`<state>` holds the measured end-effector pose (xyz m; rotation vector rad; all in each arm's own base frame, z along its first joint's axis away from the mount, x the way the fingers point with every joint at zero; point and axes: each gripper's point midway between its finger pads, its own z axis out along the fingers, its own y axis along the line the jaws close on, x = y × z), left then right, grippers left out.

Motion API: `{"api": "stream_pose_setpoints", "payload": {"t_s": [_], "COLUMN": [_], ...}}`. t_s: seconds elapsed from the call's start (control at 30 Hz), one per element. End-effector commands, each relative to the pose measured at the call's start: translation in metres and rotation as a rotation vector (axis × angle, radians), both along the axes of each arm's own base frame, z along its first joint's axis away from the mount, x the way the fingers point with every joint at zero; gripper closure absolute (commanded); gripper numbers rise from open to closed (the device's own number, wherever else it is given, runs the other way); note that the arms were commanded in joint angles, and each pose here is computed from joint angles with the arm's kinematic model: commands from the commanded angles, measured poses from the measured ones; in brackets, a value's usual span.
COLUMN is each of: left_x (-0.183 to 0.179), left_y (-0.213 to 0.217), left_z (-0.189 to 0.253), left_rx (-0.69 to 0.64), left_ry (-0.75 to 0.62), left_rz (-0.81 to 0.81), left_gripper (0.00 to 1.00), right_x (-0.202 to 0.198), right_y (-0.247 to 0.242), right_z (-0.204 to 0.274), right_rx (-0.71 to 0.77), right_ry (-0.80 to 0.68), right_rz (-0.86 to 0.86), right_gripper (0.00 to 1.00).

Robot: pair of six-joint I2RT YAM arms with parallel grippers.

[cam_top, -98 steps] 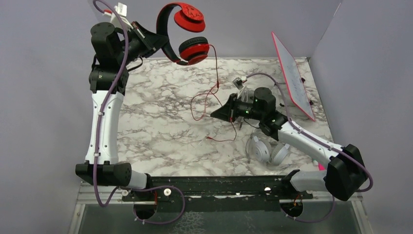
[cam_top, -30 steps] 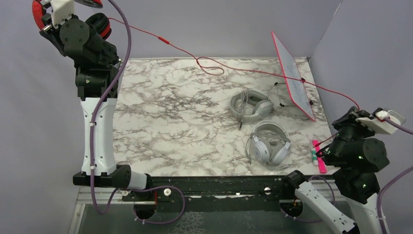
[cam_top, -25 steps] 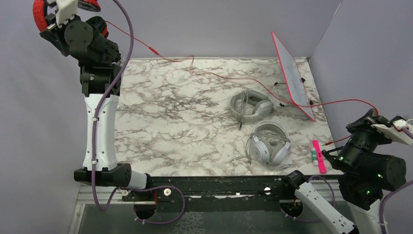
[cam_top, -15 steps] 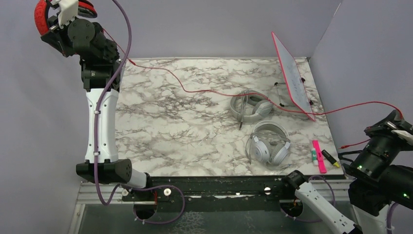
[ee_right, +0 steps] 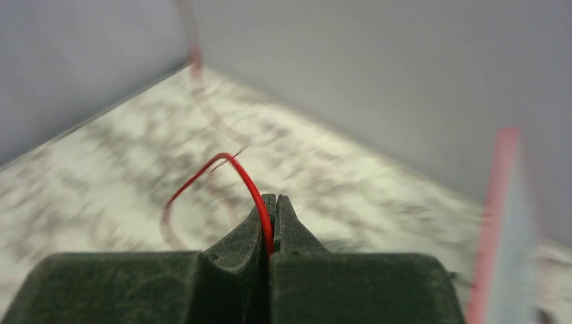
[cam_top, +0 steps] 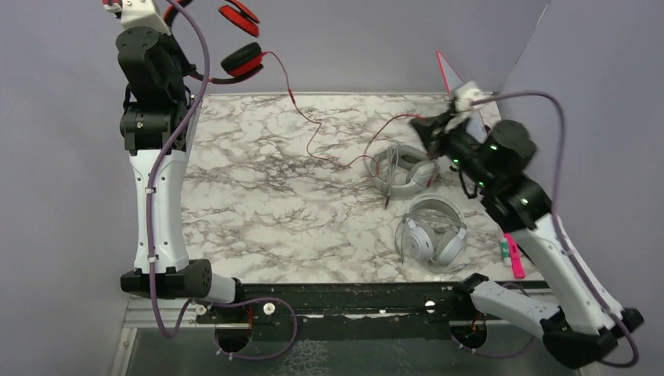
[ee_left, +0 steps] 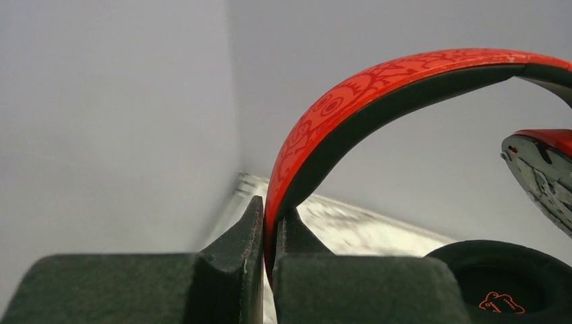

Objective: Wrap the headphones
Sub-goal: Straighten the headphones cable from the headphones, then wrap the headphones cable around the headphones.

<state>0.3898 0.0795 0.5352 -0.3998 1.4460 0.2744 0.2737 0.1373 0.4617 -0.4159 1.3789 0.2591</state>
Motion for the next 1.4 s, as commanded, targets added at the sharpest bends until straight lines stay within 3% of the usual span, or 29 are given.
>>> {"api": "stream_pose_setpoints", "payload": {"t_s": [0.0,0.1,0.17,0.3,0.4,0.47,0.53,0.7,0.83,1.07,1.23,1.37], "left_x": [0.017,0.017,0.018,0.02,0.02,0.018,0.017,0.013,0.013,0.007,0.002,-0.001], "left_y": [-0.097,-0.13,-0.137,-0.143,-0.15,-0.158,-0.162,-0.169,-0.172,-0.181,-0.186,-0.19], "left_z": [-0.038,-0.06,-0.072,-0.085,-0.084,-0.082,-0.081,-0.077,-0.077,-0.065,-0.053,-0.043], "left_rx": [-0.181,-0.235,-0.263,-0.302,-0.337,-0.359,-0.379,-0.405,-0.418,-0.437,-0.45,-0.461], "left_ry": [0.103,0.172,0.205,0.243,0.247,0.25,0.251,0.249,0.255,0.239,0.223,0.206], "left_rz": [-0.524,-0.703,-0.741,-0.77,-0.804,-0.847,-0.871,-0.906,-0.927,-0.98,-1.017,-1.044], "left_gripper": [1.0,1.0,1.0,1.0,1.0,1.0,1.0,1.0,1.0,1.0,1.0,1.0], "right_x": [-0.043,-0.046,-0.046,-0.048,-0.047,-0.043,-0.037,-0.028,-0.012,0.02,0.02,0.043], "right_y": [0.117,0.144,0.153,0.168,0.164,0.151,0.137,0.13,0.132,0.137,0.169,0.168], "right_z": [-0.069,-0.103,-0.126,-0.187,-0.241,-0.265,-0.277,-0.252,-0.199,-0.174,-0.162,-0.166], "right_rx": [0.039,0.058,0.047,-0.031,-0.134,-0.175,-0.204,-0.223,-0.152,-0.121,-0.025,0.029], "right_ry": [0.318,0.475,0.553,0.753,0.905,0.957,0.973,0.909,0.781,0.691,0.58,0.485], "right_rz": [0.689,0.826,0.84,0.821,0.702,0.6,0.499,0.454,0.48,0.457,0.673,0.585], "right_gripper": [0.99,0.99,0.99,0.95,0.9,0.81,0.63,0.22,0.03,0.02,0.01,0.02]}}
